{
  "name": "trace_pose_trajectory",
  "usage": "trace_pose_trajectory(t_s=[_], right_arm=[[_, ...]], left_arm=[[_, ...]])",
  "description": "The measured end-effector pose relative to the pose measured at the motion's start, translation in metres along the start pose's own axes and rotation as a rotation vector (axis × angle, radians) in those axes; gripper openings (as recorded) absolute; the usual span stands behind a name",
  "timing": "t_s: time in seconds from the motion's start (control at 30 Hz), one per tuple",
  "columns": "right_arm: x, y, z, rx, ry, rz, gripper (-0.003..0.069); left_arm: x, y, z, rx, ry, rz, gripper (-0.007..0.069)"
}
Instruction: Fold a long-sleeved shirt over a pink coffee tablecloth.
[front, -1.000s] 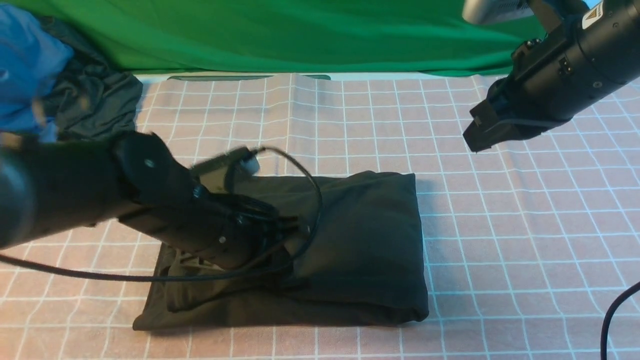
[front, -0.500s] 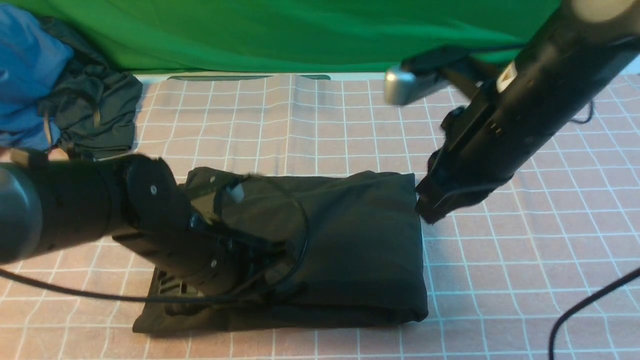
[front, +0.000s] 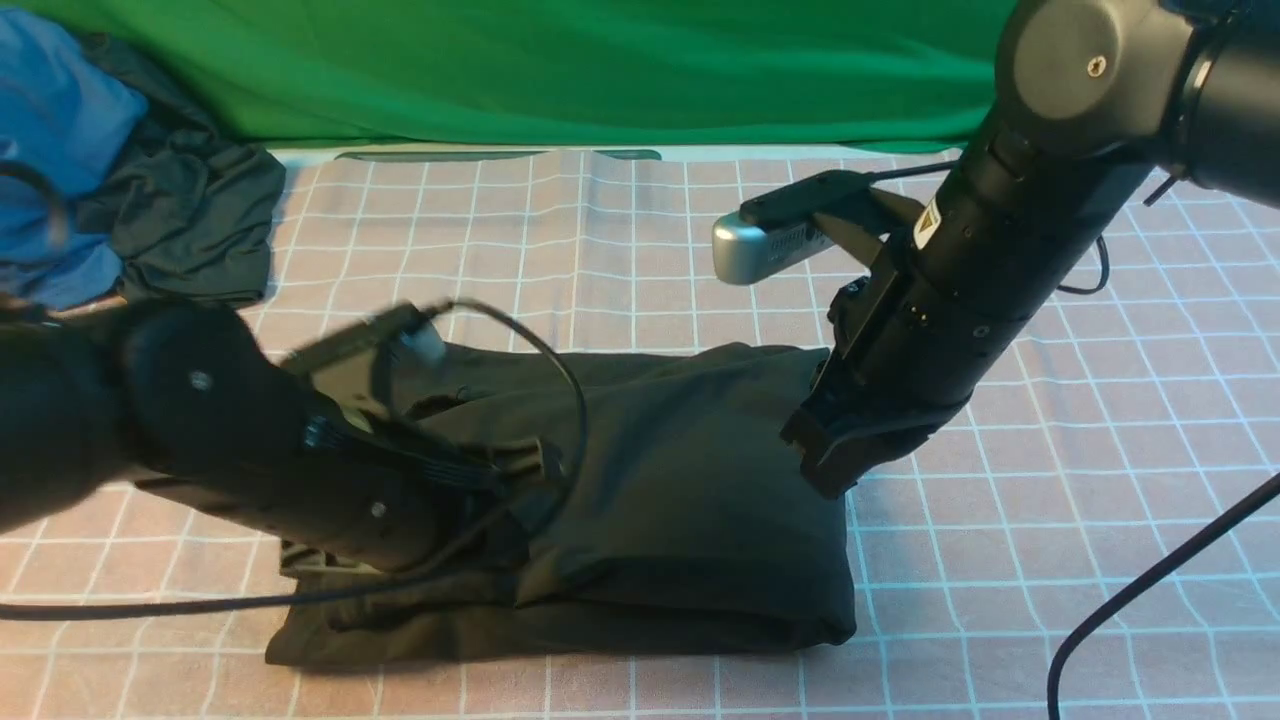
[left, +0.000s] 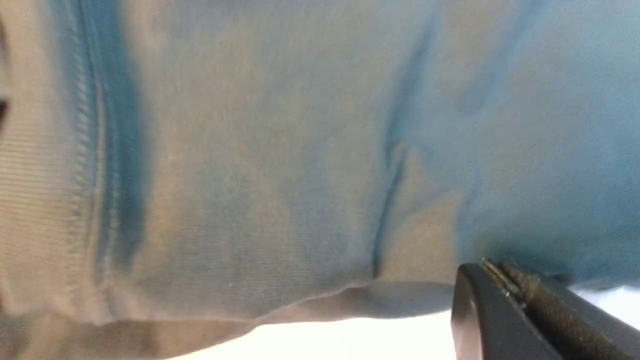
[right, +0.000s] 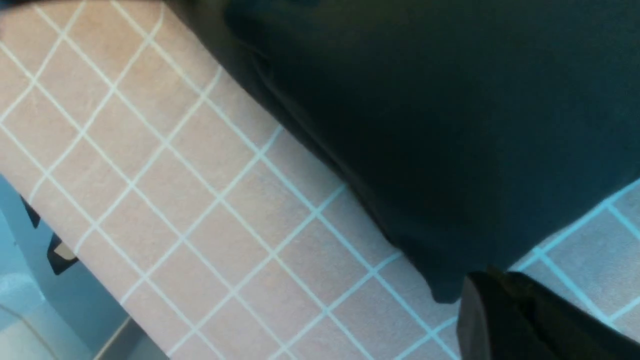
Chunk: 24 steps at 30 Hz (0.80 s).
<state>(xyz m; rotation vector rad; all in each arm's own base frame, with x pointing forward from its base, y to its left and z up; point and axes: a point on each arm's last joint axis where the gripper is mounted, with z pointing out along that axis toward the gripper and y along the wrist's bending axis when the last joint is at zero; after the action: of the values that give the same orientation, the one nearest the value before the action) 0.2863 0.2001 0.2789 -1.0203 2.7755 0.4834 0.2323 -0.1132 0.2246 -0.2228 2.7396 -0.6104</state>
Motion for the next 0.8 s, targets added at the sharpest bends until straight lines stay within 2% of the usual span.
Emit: trace_pose_trajectory(t_s=[0.17,0.33,0.5,0.8], right_arm=[[-0.002,0.009,0.011,0.002,0.032,-0.03,0.0039],[-0.005,0.002,0.044,0.045,0.127,-0.009,0.0039],[-0.004,-0.01,0.073,0.077,0.224,0.028,0.0039],[-0.003,-0.014,0.088,0.079,0.26,0.048,0.0039]], left_arm=[[-0.01,0.019,0.008,-0.069,0.004,-0.056,0.0014],[-0.01,0.036,0.03,-0.148,0.106,-0.08,0.0014],[-0.009,0.043,0.039,-0.208,0.142,-0.059,0.0014],[-0.008,0.048,0.037,-0.264,0.155,-0.055,0.0014]])
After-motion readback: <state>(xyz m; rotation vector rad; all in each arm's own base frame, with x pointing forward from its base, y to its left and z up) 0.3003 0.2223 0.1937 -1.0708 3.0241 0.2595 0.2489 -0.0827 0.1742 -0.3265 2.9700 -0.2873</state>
